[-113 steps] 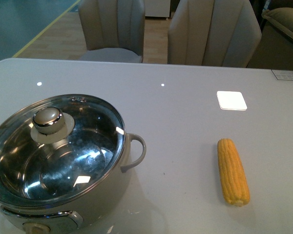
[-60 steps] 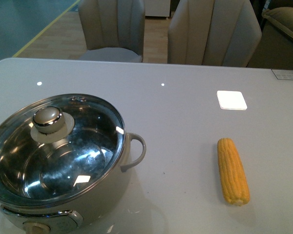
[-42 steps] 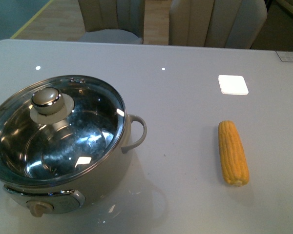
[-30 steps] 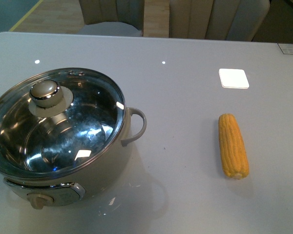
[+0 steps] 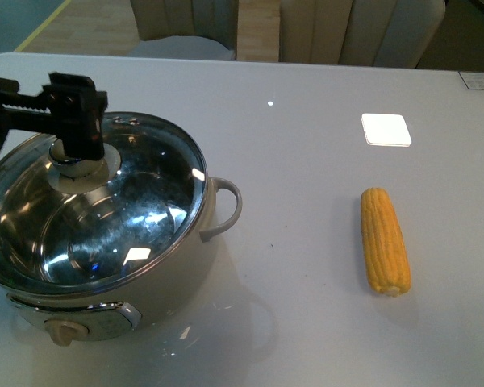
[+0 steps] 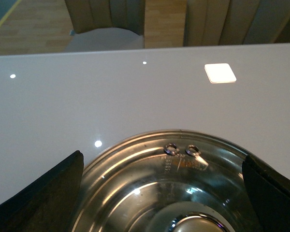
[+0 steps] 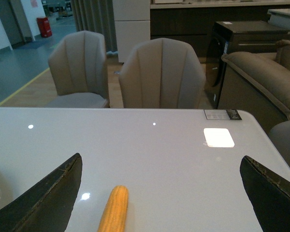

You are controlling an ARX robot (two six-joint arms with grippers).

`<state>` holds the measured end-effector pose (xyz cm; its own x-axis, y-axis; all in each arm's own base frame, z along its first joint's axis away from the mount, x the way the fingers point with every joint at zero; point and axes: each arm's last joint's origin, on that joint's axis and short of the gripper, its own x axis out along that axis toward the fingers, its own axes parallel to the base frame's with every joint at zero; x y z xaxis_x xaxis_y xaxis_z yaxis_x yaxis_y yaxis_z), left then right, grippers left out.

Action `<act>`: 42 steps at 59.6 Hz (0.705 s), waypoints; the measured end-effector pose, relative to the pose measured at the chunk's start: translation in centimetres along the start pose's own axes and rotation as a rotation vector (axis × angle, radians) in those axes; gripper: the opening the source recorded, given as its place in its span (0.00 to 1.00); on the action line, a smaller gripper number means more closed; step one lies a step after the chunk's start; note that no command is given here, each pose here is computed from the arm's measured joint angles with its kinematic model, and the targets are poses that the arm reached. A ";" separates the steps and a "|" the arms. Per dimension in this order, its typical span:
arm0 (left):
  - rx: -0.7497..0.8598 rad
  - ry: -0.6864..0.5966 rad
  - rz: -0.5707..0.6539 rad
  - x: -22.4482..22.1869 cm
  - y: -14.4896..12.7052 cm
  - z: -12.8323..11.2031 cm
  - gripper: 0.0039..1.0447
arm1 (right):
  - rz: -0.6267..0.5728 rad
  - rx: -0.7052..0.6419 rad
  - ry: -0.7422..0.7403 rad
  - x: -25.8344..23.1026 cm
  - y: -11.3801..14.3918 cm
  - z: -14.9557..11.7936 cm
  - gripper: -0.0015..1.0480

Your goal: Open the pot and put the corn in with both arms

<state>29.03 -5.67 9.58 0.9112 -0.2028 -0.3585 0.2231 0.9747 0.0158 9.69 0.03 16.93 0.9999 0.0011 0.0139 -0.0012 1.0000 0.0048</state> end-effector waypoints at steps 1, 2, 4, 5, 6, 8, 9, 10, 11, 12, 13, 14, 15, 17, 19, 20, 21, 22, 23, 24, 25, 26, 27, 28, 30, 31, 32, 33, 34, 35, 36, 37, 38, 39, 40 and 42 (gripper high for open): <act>0.000 0.007 -0.002 0.1 -0.1 -0.2 0.94 | 0.000 0.000 0.000 0.0 0.0 0.0 0.92; 0.001 0.011 -0.003 0.2 -0.1 -0.3 0.94 | 0.000 0.000 0.000 0.0 0.0 0.0 0.92; 0.000 0.024 -0.006 0.5 -0.2 -0.8 0.94 | 0.000 0.000 0.000 0.0 0.0 0.0 0.92; -0.001 0.027 -0.006 0.6 -0.2 -1.0 0.94 | 0.000 0.000 0.000 0.0 0.0 0.0 0.92; -0.001 0.031 -0.007 0.6 -0.2 -1.1 0.94 | 0.000 0.000 0.000 0.0 0.0 0.0 0.92; -0.003 0.033 -0.009 0.8 -0.3 -1.3 0.94 | 0.000 0.000 0.000 0.0 0.0 0.0 0.92; -0.005 0.036 -0.009 0.8 -0.3 -1.4 0.94 | 0.000 0.000 0.000 0.0 0.0 0.0 0.92; -0.008 0.037 -0.011 0.9 -0.4 -1.6 0.94 | 0.000 0.000 0.000 0.0 0.0 0.0 0.92; -0.008 0.038 -0.011 1.0 -0.4 -1.7 0.94 | 0.000 0.000 0.000 0.0 0.0 0.0 0.92; -0.010 0.040 -0.012 1.0 -0.4 -1.8 0.94 | 0.000 0.000 0.000 0.0 0.0 0.0 0.92; -0.011 0.041 -0.012 1.0 -0.4 -1.9 0.94 | 0.000 0.000 0.000 0.0 0.0 0.0 0.92; -0.013 0.045 -0.013 1.1 -0.4 -2.0 0.94 | 0.000 0.000 0.000 0.0 0.0 0.0 0.92; -0.013 0.046 -0.014 1.1 -0.4 -2.1 0.94 | 0.000 0.000 0.000 0.0 0.0 0.0 0.92; -0.014 0.051 -0.015 1.2 -0.5 -2.3 0.94 | 0.000 0.000 0.000 0.0 0.0 0.0 0.92; -0.016 0.056 -0.015 1.3 -0.5 -2.5 0.94 | 0.000 0.000 0.000 0.0 0.0 0.0 0.92; -0.016 0.061 -0.016 1.4 -0.5 -2.7 0.94 | 0.000 0.000 0.000 0.0 0.0 0.0 0.92; -0.017 0.063 -0.016 1.4 -0.5 -2.7 0.94 | 0.000 0.000 0.000 0.0 0.0 0.0 0.92; -0.017 0.065 -0.016 1.5 -0.5 -2.8 0.94 | 0.000 0.000 0.000 0.0 0.0 0.0 0.92; -0.018 0.069 -0.017 1.5 -0.6 -2.9 0.94 | 0.000 0.000 0.000 0.0 0.0 0.0 0.92; -0.021 0.071 -0.018 1.5 -0.6 -3.0 0.94 | 0.000 0.000 0.000 0.0 0.0 0.0 0.92; -0.023 0.070 -0.018 1.6 -0.6 -3.0 0.93 | 0.000 0.000 0.000 0.0 0.0 0.0 0.92; -0.024 0.070 -0.019 1.6 -0.6 -3.1 0.92 | 0.000 0.000 0.000 0.0 0.0 0.0 0.92; -0.024 0.069 -0.019 1.7 -0.6 -3.0 0.89 | 0.000 0.000 0.000 0.0 0.0 0.0 0.92; -0.027 0.068 -0.019 1.7 -0.6 -3.0 0.88 | 0.000 0.000 0.000 0.0 0.0 0.0 0.92; -0.027 0.068 -0.019 1.8 -0.6 -3.1 0.83 | 0.000 0.000 0.000 0.0 0.0 0.0 0.92; -0.029 0.069 -0.019 1.8 -0.6 -3.1 0.81 | 0.000 0.000 0.000 0.0 0.0 0.0 0.92; -0.033 0.068 -0.021 1.8 -0.6 -3.1 0.78 | 0.000 0.000 0.000 0.0 0.0 0.0 0.92; -0.033 0.069 -0.023 1.8 -0.6 -3.2 0.76 | 0.000 0.000 0.000 0.0 0.0 0.0 0.92; -0.033 0.067 -0.026 1.9 -0.7 -3.2 0.73 | 0.000 0.000 0.000 0.0 0.0 0.0 0.92; -0.033 0.066 -0.027 1.9 -0.7 -3.2 0.71 | 0.000 0.000 0.000 0.0 0.0 0.0 0.92; -0.032 0.067 -0.029 1.9 -0.7 -3.2 0.69 | 0.000 0.000 0.000 0.0 0.0 0.0 0.92; -0.032 0.065 -0.029 2.0 -0.7 -3.2 0.65 | 0.000 0.000 0.000 0.0 0.0 0.0 0.92; -0.033 0.061 -0.028 2.0 -0.7 -3.1 0.62 | 0.000 0.000 0.000 0.0 0.0 0.0 0.92; -0.033 0.060 -0.028 2.1 -0.7 -3.1 0.58 | 0.000 0.000 0.000 0.0 0.0 0.0 0.92; -0.036 0.060 -0.028 2.1 -0.7 -3.1 0.55 | 0.000 0.000 0.000 0.0 0.0 0.0 0.92; -0.038 0.058 -0.025 2.1 -0.7 -3.1 0.50 | 0.000 0.000 0.000 0.0 0.0 0.0 0.92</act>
<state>29.75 -6.50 5.91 0.8836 -0.2219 -0.4123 0.2309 0.9726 -0.0285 9.69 0.03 16.93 0.9999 0.0011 0.0139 -0.0012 1.0000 0.0048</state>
